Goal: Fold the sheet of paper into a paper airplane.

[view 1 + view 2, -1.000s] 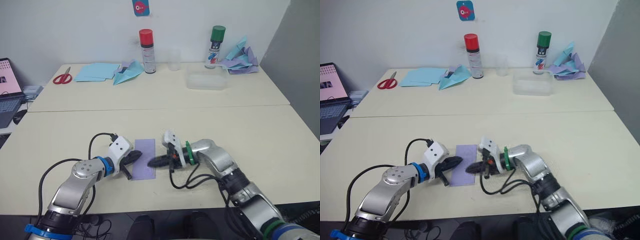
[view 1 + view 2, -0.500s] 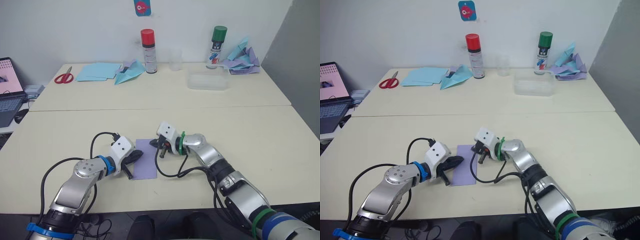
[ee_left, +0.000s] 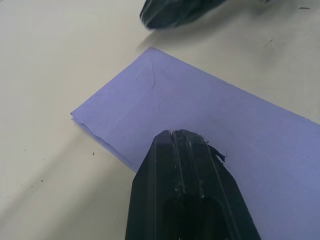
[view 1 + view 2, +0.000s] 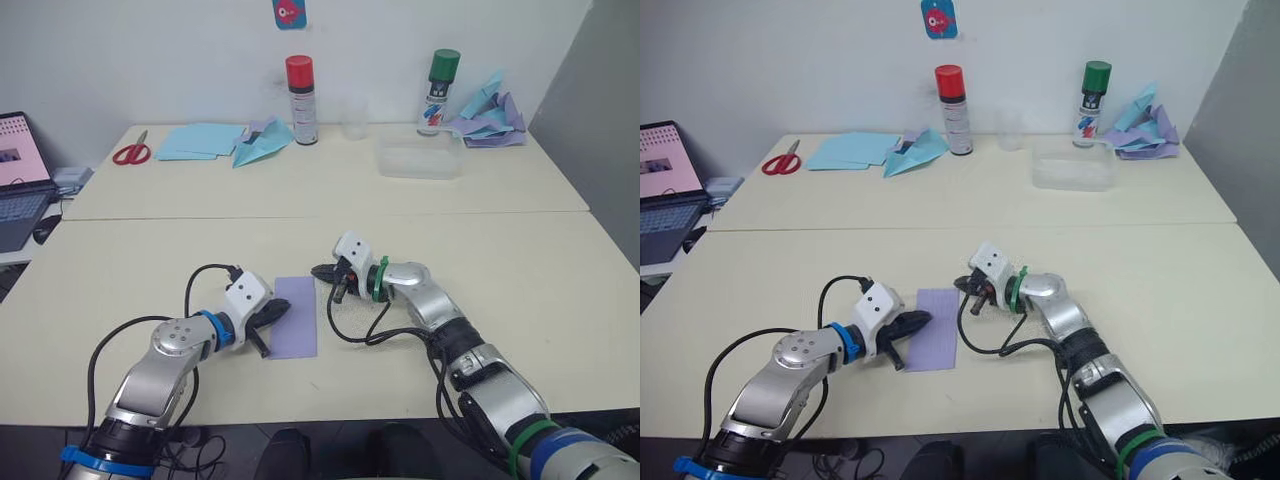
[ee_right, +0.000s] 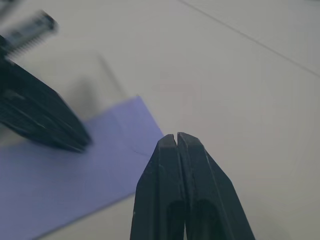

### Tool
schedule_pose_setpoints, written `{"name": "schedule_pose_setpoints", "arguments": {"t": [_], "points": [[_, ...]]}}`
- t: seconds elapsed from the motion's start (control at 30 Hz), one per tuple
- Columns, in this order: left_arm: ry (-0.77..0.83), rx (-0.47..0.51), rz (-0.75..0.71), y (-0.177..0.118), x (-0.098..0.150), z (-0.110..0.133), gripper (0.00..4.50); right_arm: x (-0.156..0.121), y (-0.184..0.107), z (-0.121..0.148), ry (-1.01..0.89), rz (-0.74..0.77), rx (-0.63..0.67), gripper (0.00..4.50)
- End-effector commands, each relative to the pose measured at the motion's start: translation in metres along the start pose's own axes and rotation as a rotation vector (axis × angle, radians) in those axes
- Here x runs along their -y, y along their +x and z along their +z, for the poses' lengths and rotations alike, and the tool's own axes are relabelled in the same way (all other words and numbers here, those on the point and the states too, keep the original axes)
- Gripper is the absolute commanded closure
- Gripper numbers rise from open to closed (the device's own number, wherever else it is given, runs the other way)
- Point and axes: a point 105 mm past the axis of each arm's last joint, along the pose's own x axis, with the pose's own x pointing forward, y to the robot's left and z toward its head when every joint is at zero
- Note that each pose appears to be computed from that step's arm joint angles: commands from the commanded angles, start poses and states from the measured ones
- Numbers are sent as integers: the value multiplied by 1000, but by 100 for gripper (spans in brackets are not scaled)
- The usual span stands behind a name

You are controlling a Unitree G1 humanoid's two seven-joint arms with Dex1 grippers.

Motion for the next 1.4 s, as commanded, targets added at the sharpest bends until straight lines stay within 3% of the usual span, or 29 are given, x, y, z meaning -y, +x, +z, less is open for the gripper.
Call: {"name": "schedule_pose_setpoints", "arguments": {"t": [0.03,0.4,0.63,0.67,0.87,1.07,1.3,1.4], "points": [[-65,-88,-39,7,13,-29,450,-21,-3,8,-6,100,-24,443],[-59,-30,-44,4,11,-18,450,-43,8,-39,-22,103,-231,443],[-280,227,-23,-37,-4,27,450,-39,4,-47,-38,89,-258,443],[-310,239,-33,-45,-5,29,397,-39,5,-47,-38,89,-257,450],[-434,226,15,-67,-14,17,230,-38,8,-45,-33,86,-247,450],[-434,166,33,-62,-16,3,230,-37,10,-44,-32,87,-241,450],[-426,132,32,-64,-16,-7,449,-38,10,-45,-35,87,-245,450],[-415,121,25,-63,-15,-9,449,-38,10,-46,-36,87,-247,450]]}}
